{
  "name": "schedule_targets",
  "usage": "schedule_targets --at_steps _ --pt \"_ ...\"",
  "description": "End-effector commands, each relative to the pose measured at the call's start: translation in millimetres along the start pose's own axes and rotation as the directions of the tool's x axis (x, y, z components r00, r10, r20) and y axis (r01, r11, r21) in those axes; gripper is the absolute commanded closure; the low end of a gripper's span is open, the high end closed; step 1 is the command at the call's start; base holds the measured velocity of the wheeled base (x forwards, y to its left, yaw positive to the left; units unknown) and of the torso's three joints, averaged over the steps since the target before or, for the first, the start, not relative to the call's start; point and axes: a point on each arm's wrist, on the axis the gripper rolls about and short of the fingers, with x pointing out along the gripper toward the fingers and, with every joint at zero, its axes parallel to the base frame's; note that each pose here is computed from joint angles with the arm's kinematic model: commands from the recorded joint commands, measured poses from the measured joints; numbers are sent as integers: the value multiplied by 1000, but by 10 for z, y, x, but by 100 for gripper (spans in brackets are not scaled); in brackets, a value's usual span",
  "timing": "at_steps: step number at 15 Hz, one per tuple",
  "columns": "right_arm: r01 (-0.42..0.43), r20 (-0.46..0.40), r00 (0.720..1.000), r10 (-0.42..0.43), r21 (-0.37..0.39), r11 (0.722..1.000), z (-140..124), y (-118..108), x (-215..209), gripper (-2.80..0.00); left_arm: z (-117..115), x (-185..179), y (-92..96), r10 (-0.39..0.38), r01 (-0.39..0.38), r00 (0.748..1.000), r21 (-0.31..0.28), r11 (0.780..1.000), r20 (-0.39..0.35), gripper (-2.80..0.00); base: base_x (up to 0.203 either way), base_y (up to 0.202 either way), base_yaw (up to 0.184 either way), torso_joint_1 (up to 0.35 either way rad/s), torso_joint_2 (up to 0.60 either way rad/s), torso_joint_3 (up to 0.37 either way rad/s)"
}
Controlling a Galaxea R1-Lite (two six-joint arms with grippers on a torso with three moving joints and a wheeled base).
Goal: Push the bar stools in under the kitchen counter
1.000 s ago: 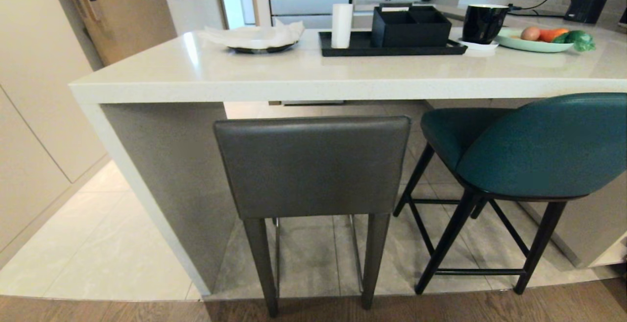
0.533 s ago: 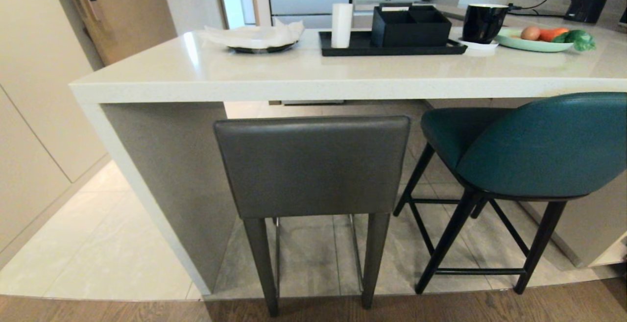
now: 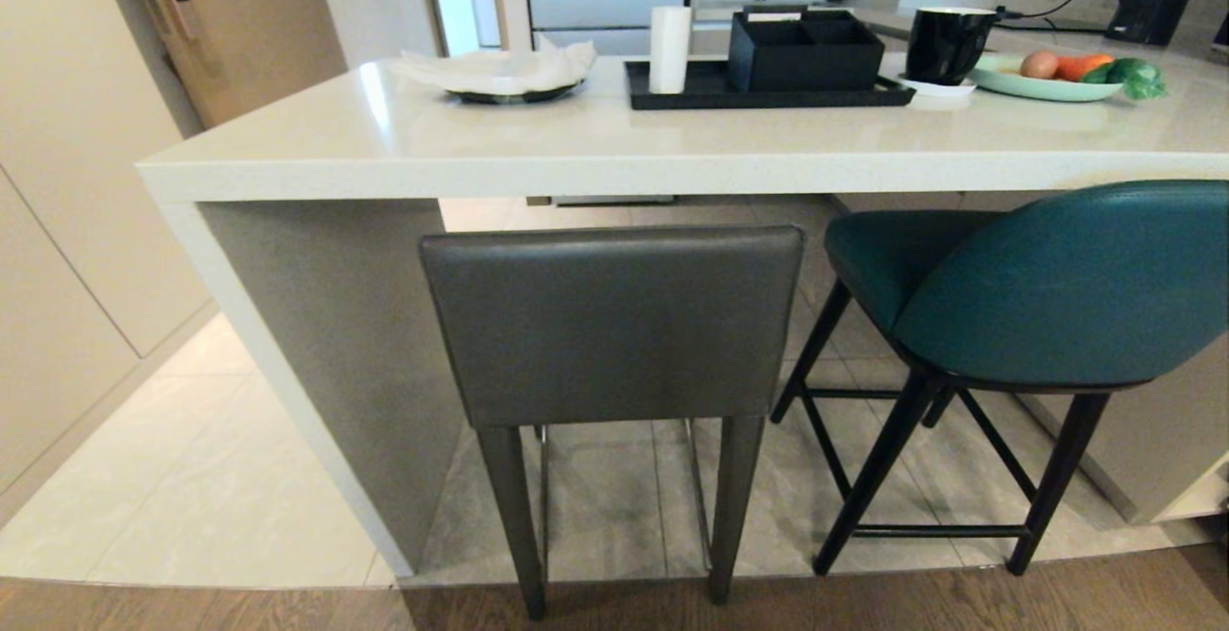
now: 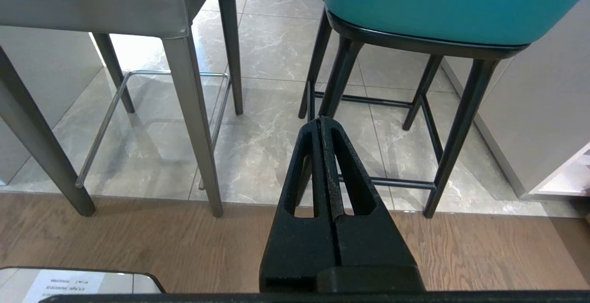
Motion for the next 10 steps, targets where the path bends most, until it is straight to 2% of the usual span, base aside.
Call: schedule_targets --at_steps 1,3,5,10 --pt "0 -9 1000 0 0 1000 -10 1 4 0 -128 17 -13 -14 14 997 4 1000 -72 0 0 0 0 0 0 0" --pt "12 -10 1000 -12 31 999 -10 -2 4 0 -131 12 -14 -15 16 996 8 1000 -90 0 0 0 0 0 0 0" --pt "35 -5 999 -35 110 993 -3 -8 4 0 -129 11 -13 -12 12 996 2 1000 -89 0 0 0 0 0 0 0" --pt "35 -5 999 -35 110 993 -3 -8 4 0 -129 11 -13 -12 12 996 2 1000 -89 0 0 0 0 0 0 0"
